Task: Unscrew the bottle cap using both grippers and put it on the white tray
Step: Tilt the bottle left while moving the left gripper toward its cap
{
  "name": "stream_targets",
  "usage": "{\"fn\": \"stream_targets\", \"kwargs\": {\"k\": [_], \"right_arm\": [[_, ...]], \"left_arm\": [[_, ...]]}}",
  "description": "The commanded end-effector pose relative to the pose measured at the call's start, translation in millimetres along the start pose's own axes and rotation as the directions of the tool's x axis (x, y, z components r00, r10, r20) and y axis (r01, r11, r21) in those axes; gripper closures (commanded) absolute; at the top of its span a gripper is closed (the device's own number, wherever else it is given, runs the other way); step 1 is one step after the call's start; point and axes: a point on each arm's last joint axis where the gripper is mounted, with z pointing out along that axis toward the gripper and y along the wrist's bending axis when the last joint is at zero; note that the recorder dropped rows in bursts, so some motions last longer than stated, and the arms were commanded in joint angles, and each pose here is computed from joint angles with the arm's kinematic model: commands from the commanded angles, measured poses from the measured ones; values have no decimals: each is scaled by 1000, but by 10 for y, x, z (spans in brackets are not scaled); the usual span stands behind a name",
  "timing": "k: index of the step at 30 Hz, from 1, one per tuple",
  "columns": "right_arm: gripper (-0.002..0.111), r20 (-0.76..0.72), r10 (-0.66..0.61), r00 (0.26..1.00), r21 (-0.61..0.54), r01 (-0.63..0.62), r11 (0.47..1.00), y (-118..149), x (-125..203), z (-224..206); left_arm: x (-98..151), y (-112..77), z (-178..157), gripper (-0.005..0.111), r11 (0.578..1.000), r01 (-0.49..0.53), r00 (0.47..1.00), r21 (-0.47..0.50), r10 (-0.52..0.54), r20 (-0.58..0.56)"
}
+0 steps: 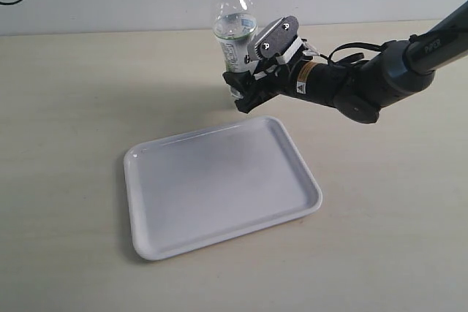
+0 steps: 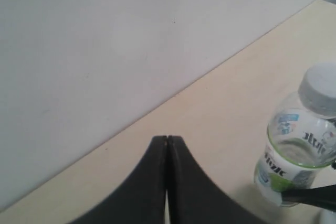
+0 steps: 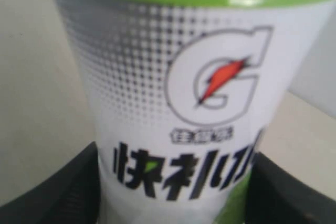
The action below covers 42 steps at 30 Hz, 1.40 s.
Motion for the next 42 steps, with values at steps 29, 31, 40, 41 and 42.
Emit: {"fn": "stream_targets", "kwargs": {"k": [29, 31, 40, 41, 42], "right_arm": [[108, 54, -28, 998, 12, 28, 1000, -34, -68, -6], [108, 54, -28, 998, 12, 28, 1000, -34, -68, -6], [108, 54, -30, 998, 12, 30, 999, -34, -68, -6], [108, 54, -30, 998, 12, 30, 999, -34, -68, -6], [108, 54, -30, 998, 12, 30, 999, -34, -68, -6]], "left_arm": [[27, -288, 101, 107, 792, -468, 880, -391, 378, -286], [8, -319, 107, 107, 809, -455, 888, -372, 381, -258], [44, -159, 7, 107, 621, -668, 737, -410, 477, -478], [60, -135, -16, 107, 602, -685, 719, -411, 466, -516], [83, -122, -31, 107, 593, -700, 699, -398, 458, -549]]}}
